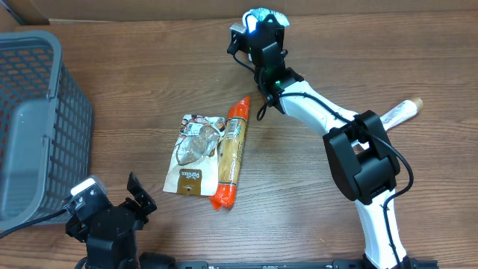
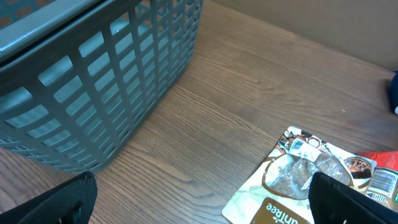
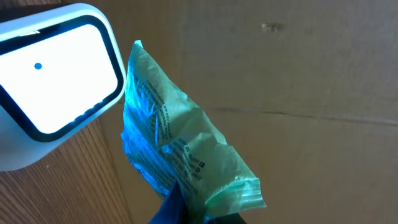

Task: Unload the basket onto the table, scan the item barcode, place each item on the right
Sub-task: 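Carry the green pack up to the white scanner and hold it there, then move the green pack right and drop it beside the white tube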

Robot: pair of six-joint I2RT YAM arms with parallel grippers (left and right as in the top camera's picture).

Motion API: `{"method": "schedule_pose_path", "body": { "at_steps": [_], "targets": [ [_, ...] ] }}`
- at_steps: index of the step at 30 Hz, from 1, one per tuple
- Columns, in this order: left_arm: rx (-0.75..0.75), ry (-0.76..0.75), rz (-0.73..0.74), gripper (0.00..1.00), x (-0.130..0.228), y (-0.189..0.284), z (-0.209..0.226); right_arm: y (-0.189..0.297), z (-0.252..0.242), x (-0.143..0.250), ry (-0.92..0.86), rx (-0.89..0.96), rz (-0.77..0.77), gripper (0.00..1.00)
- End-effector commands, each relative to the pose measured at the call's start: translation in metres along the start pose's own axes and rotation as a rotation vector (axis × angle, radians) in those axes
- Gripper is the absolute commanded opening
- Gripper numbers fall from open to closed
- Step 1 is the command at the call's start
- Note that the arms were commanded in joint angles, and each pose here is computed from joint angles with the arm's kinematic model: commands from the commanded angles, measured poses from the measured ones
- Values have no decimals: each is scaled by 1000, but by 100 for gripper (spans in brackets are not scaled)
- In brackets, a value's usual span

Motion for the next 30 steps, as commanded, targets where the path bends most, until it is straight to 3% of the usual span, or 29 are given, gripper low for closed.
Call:
{"method": "schedule_pose_path", "body": {
  "at_steps": [1,10,14,16,17,24,26,30],
  "targets": [
    [-7,13,-12,100,-1,0,1,-1,-12,3,-17,29,30,4],
    [-7,13,-12,100,-1,0,1,28,-53,18,-257,-8,-30,4],
    [-7,13,-12,100,-1,0,1,72,-98,50,-524,-71,-45,4],
    [-7,13,-12,100,-1,0,1,92,-108,62,-620,-142,-85,4],
    [-7,13,-12,99,-1,0,1,115,-115,77,-746,-249,-143,4],
    [-7,13,-12,99,-1,0,1,177,-119,133,-1137,-776,-501,4],
    [-7,13,-12,100,-1,0,1,177,-113,161,-1287,-878,-463,4],
    [-8,12,-11,100,-1,0,1,158,-78,224,-1599,-990,-184,4]
  ]
}}
Point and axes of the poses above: each gripper's point midway between its finger pads, its own y axis back along the fingers, its own z axis along the line the jaws close on, x = y × z, the point moved 7 cm from there along y, back along the fingers, and after that the axes turned 13 degrees about y, right-handed, at the moved point
